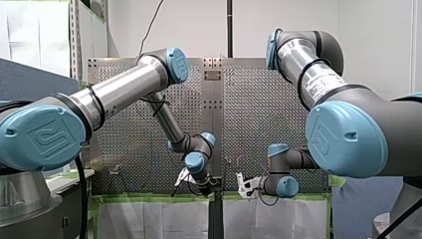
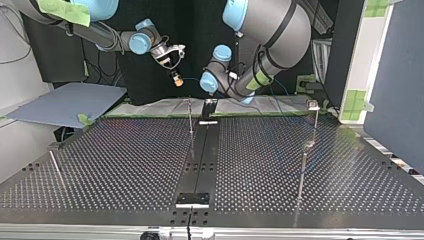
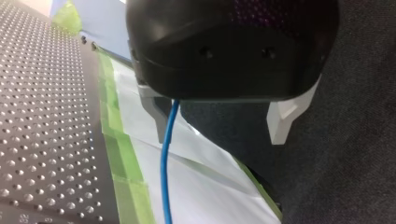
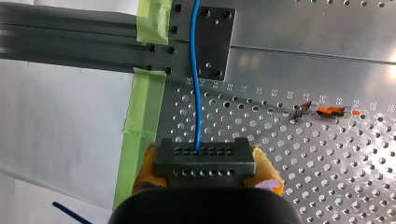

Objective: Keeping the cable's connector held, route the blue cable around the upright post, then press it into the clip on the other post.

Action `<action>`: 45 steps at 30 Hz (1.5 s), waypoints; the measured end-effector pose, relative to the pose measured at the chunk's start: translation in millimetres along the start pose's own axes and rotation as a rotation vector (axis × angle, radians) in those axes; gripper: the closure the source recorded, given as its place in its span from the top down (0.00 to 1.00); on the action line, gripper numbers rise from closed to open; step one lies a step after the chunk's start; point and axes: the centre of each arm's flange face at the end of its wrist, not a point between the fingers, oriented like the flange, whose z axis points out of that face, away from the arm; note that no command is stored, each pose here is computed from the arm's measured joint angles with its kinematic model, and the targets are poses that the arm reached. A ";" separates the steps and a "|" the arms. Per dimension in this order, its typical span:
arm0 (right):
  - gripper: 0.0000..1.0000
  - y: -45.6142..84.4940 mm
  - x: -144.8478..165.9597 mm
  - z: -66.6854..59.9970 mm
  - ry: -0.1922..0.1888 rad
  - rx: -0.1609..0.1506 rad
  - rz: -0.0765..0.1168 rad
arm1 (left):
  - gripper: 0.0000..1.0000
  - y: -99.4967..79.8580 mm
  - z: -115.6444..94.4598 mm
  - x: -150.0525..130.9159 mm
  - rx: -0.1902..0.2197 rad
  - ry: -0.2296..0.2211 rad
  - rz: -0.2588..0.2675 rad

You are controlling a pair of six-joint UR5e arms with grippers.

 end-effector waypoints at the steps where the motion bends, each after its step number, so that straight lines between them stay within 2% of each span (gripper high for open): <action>1: 0.00 0.0 0.1 0.0 0.000 0.000 0.000 | 1.00 0.3 0.5 0.4 0.001 0.001 0.000; 10: 0.00 -1.2 0.1 0.2 0.001 0.003 -0.001 | 1.00 2.7 3.0 3.0 0.008 0.007 -0.007; 16: 0.00 -2.1 0.5 0.5 0.002 0.005 -0.002 | 1.00 2.9 11.7 22.6 0.012 0.050 -0.005; 21: 0.00 -3.0 0.6 0.8 0.002 0.007 -0.002 | 1.00 4.6 15.2 28.8 0.009 0.065 -0.006; 32: 0.00 -3.6 2.0 2.9 0.007 0.009 0.006 | 1.00 8.2 16.5 28.9 0.004 0.067 -0.022; 40: 0.00 -5.8 2.6 3.8 0.009 0.013 0.008 | 1.00 7.4 15.2 28.9 -0.023 0.066 -0.017; 41: 0.00 -6.0 2.6 3.8 0.009 0.013 0.008 | 0.94 7.0 15.1 29.0 -0.024 0.066 -0.014; 42: 0.00 -5.9 2.8 3.8 0.009 0.013 0.008 | 0.94 6.6 14.9 29.0 -0.025 0.066 -0.008; 43: 0.00 -6.0 2.7 3.8 0.009 0.013 0.008 | 0.81 6.3 14.8 29.1 -0.026 0.066 -0.002; 44: 0.00 -6.3 2.7 3.8 0.009 0.014 0.008 | 0.61 5.9 14.6 29.2 -0.027 0.065 0.004; 45: 0.00 -6.7 2.7 3.8 0.008 0.014 0.009 | 0.61 5.4 14.5 29.3 -0.027 0.065 0.013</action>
